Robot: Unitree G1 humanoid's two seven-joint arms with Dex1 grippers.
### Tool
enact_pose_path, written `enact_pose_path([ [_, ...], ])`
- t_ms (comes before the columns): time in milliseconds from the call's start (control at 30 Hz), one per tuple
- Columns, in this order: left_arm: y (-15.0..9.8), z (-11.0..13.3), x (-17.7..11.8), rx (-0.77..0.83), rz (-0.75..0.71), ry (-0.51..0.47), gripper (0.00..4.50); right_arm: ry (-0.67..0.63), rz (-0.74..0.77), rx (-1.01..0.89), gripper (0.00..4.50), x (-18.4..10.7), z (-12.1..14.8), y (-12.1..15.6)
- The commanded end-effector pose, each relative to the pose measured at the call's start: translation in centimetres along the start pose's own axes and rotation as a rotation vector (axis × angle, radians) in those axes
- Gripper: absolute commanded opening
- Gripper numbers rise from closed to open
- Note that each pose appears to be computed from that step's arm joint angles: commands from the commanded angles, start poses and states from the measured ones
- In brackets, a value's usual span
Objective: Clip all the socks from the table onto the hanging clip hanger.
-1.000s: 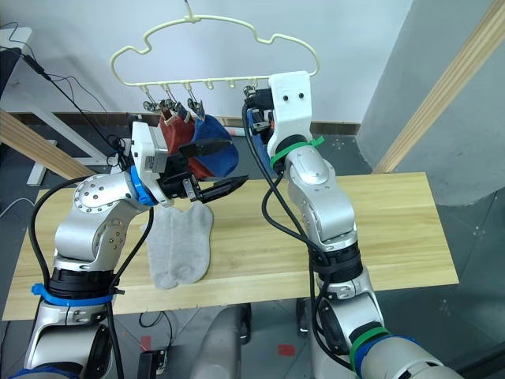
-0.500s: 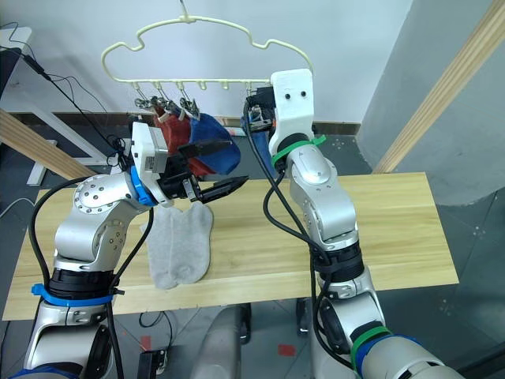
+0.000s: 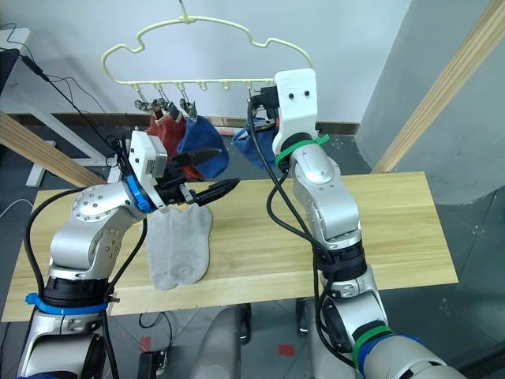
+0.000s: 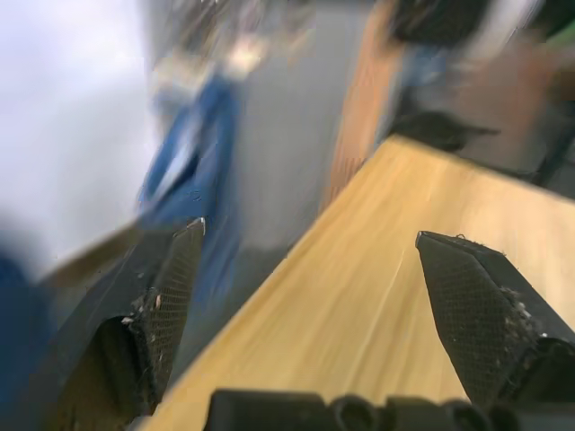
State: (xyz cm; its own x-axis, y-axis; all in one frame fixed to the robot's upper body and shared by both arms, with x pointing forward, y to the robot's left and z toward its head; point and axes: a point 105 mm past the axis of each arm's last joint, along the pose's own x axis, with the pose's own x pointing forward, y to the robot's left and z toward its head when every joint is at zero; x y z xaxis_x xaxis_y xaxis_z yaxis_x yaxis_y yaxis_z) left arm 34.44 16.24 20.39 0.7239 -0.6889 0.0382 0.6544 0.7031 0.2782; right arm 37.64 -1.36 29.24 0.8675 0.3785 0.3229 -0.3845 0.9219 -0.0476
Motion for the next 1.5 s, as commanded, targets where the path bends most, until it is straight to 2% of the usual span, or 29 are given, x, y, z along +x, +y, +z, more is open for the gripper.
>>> enact_pose_path([
  [33,1.2,-1.1,-1.4,-0.005,0.275,0.021,4.49,-0.057,0.018,-0.004,0.0,0.0,1.5,0.4],
  [200,2.1,-6.1,-3.4,-0.104,0.551,0.182,4.49,-0.051,0.025,-0.005,0.0,0.0,1.5,0.5],
  [367,1.2,-10.4,-3.4,-0.227,0.591,0.34,4.49,-0.043,0.041,-0.007,0.0,0.0,1.3,0.8],
  [533,0.2,-11.8,-2.5,-0.251,0.542,0.39,4.49,-0.04,0.046,-0.008,0.0,0.0,1.3,0.8],
  [767,0.0,-13.2,-2.0,-0.244,0.536,0.466,4.49,-0.04,0.05,-0.009,0.0,-0.1,1.3,1.0],
  [867,-0.5,-13.3,-1.8,-0.228,0.501,0.481,3.92,-0.04,0.048,-0.01,0.0,-0.1,1.4,0.9],
  [1100,-0.2,-13.3,-2.1,-0.203,0.506,0.495,1.85,-0.042,0.045,-0.005,0.0,0.0,1.4,0.8],
  [1233,-0.1,-12.8,-2.0,-0.19,0.51,0.47,0.78,-0.041,0.043,-0.005,0.0,-0.1,1.4,0.8],
  [1300,0.0,-12.0,-1.6,-0.167,0.495,0.427,0.21,-0.041,0.042,-0.005,0.0,-0.1,1.4,0.7],
  [1333,0.0,-11.3,-1.3,-0.163,0.481,0.395,0.03,-0.04,0.041,-0.006,0.0,-0.1,1.4,0.7],
  [1500,-1.6,-5.8,1.8,-0.093,0.334,0.133,0.01,-0.041,0.038,-0.012,0.0,-0.1,1.5,0.5],
])
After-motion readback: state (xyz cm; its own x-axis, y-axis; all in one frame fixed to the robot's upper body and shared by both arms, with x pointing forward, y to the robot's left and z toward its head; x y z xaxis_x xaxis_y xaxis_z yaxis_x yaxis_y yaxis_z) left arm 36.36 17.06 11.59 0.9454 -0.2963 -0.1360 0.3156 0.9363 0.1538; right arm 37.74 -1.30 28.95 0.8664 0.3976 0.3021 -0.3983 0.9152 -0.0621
